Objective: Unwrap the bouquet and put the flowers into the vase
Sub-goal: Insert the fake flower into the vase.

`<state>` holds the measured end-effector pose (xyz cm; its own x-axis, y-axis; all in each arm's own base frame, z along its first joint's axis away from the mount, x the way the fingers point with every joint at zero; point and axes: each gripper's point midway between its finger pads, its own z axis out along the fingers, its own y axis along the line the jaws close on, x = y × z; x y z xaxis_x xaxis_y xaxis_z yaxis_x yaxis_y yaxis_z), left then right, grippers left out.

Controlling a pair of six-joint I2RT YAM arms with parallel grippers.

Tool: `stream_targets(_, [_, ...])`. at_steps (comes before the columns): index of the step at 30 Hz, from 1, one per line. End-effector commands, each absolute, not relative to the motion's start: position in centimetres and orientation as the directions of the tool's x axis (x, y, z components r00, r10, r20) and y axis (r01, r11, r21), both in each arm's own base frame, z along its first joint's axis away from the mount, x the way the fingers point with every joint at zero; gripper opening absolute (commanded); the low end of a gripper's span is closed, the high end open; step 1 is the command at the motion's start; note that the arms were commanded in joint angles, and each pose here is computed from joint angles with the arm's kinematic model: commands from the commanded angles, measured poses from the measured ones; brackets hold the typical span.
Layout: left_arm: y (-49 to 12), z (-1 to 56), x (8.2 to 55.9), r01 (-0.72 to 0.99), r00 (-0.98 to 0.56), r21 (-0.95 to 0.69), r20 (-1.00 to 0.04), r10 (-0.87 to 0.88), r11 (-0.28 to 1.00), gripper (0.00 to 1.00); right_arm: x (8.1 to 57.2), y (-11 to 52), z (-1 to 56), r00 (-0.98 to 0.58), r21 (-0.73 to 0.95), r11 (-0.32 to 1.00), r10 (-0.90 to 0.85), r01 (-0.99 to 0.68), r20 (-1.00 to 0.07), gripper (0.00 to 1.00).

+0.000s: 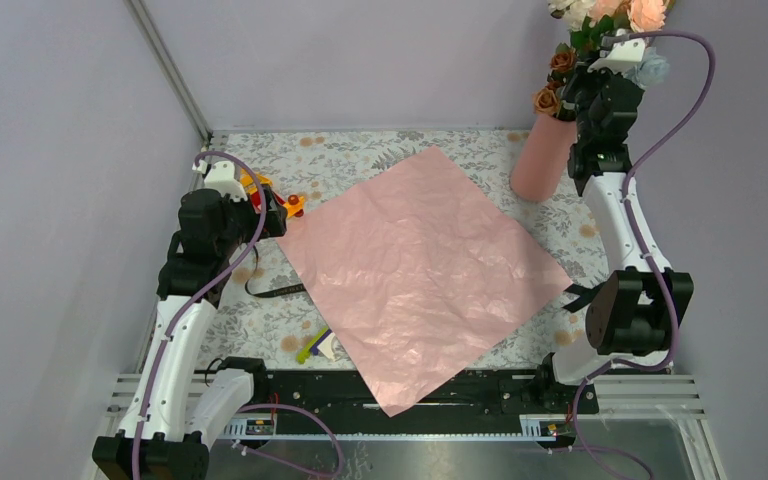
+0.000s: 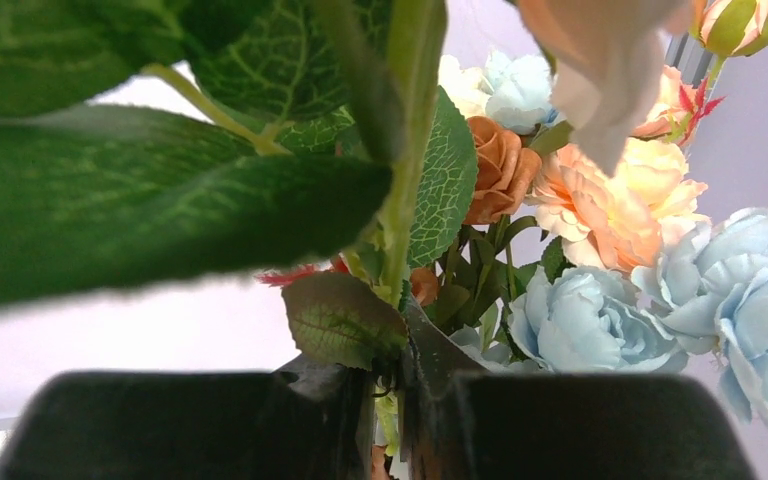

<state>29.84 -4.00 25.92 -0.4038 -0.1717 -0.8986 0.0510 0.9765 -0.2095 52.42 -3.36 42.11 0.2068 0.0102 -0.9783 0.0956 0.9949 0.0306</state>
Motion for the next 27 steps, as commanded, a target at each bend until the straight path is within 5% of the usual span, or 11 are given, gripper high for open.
stream_targets(1, [-3.9,26.9,30.3,0.066,-0.360,-0.205,-0.918,-0.169,0.976,0.91,52.3,-3.3,40.1,0.170,0.038,0.996,0.024,0.081,-0.985,0.00])
stream_targets(13, [-4.0,26.8,30.3,0.072,-0.363,-0.210,-0.916,-0.171,0.975,0.91,51.2,-3.1,39.4,0.187,0.038,0.996,0.024,0.075,-0.982,0.00])
stream_targets(27, [-4.3,27.0,30.2,0.084,-0.358,-0.220,-0.917,-0.177,0.972,0.91,48.8,-3.3,46.4,0.322,0.048,0.995,0.017,0.089,-0.947,0.00])
